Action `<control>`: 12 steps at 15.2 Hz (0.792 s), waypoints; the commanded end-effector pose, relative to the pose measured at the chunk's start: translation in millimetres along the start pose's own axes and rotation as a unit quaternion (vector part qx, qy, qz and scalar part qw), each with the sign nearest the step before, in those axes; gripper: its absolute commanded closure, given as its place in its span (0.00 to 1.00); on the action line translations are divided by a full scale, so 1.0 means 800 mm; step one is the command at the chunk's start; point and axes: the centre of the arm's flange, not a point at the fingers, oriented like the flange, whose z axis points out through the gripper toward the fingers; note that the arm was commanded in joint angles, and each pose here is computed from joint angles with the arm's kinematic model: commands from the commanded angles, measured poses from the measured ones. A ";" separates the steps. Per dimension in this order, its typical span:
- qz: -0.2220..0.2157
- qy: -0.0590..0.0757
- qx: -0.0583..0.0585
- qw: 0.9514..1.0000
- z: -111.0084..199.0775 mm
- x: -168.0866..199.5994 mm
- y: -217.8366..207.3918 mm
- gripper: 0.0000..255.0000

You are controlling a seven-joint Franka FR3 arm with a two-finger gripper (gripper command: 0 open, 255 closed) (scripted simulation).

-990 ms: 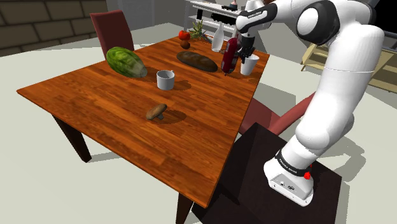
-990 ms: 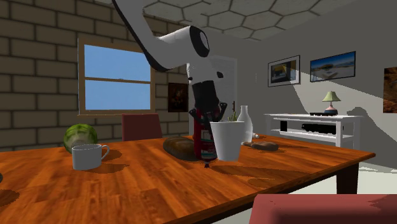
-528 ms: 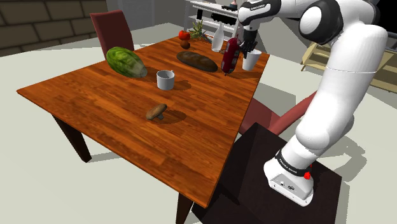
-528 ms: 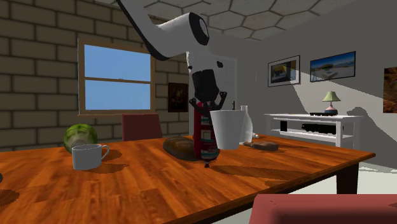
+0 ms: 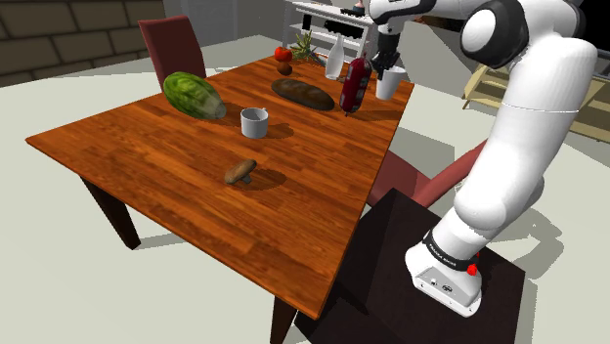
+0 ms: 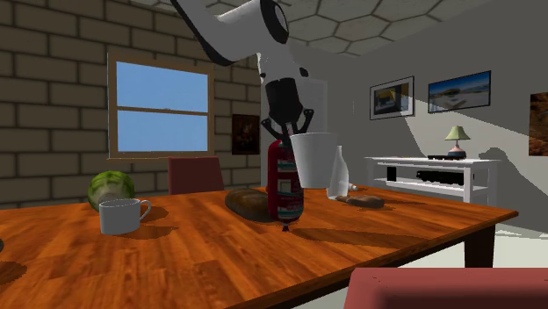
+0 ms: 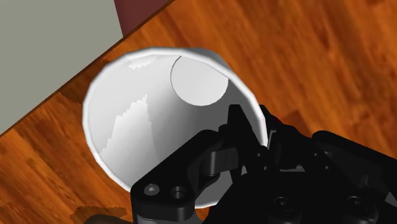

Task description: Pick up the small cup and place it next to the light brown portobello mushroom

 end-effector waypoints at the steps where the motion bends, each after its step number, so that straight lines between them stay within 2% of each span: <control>1: 0.000 0.000 0.000 1.000 -0.014 0.000 0.003 1.00; 7: 0.000 0.000 0.000 1.000 -0.051 -0.001 0.011 1.00; 12: 0.000 0.000 0.000 1.000 -0.066 -0.038 -0.062 1.00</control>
